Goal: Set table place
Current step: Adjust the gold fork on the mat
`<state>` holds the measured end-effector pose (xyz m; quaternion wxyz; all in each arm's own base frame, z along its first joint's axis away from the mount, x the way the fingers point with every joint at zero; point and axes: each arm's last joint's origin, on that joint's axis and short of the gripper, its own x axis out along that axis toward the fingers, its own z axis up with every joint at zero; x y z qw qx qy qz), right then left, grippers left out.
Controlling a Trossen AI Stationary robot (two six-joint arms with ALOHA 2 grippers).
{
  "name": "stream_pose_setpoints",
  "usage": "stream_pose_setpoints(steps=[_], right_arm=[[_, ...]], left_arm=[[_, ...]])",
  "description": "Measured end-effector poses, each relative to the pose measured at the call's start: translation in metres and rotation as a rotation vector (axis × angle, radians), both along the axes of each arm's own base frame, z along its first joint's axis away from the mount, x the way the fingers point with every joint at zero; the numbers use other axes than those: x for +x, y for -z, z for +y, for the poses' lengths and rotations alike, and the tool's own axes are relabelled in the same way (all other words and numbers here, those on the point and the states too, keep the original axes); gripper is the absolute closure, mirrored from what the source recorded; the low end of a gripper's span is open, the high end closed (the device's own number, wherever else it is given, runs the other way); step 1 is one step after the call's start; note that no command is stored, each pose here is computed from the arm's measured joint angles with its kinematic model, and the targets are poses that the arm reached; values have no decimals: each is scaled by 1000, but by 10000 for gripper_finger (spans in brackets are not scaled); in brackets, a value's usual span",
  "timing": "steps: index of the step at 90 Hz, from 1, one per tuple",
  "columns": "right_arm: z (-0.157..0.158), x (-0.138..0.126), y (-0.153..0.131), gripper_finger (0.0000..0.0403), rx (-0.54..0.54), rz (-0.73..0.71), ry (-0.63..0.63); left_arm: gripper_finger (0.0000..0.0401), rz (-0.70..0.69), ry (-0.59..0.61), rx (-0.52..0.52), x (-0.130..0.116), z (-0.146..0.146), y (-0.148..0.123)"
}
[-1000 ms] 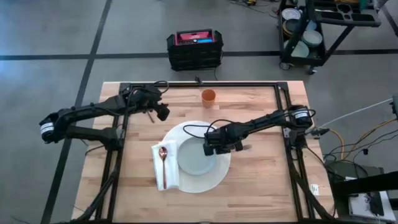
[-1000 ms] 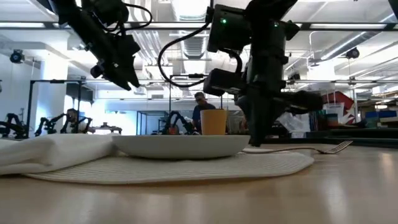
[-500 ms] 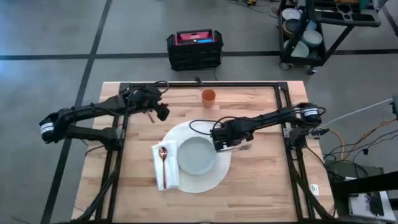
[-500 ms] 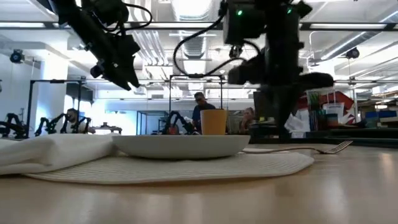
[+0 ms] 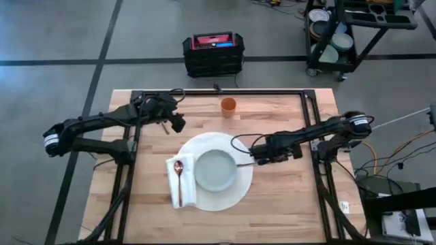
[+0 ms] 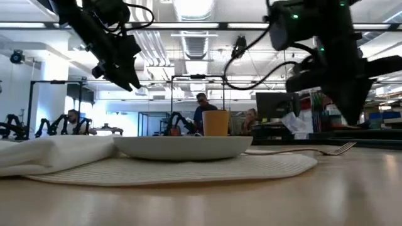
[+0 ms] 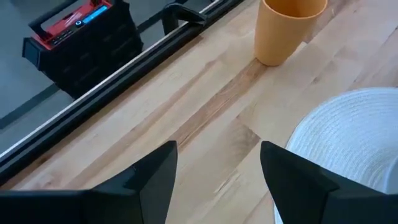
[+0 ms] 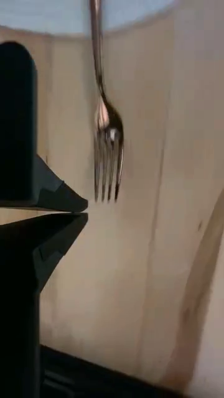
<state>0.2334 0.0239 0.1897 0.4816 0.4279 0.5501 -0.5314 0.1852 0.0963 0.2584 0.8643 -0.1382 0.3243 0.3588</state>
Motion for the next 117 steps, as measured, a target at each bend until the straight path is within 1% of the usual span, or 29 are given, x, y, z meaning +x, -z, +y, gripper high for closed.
stream_pose_setpoints(steps=[5,11,25,34,39,50,60,88,117], right_arm=[[0,-7,1,382,12,-17,15],[-2,-12,-1,358,31,-76,32],[-3,-25,0,278,31,-167,92],[-4,-29,2,225,26,-200,91],[-4,-30,6,203,20,-209,75],[-6,-25,15,172,23,-284,52],[-6,-23,24,164,26,-333,62],[-8,-33,43,181,11,-287,90],[-14,-29,45,200,-28,-353,115]], left_arm=[[184,1,0,-1,0,0,0],[184,1,0,0,0,0,0],[184,1,0,-1,0,0,0],[184,1,0,0,0,0,0],[184,1,0,0,0,0,0],[184,-3,-4,-3,0,0,0],[184,-4,-6,-4,0,0,0],[184,-9,-11,-9,0,0,0],[184,-20,-26,-20,0,0,0]])
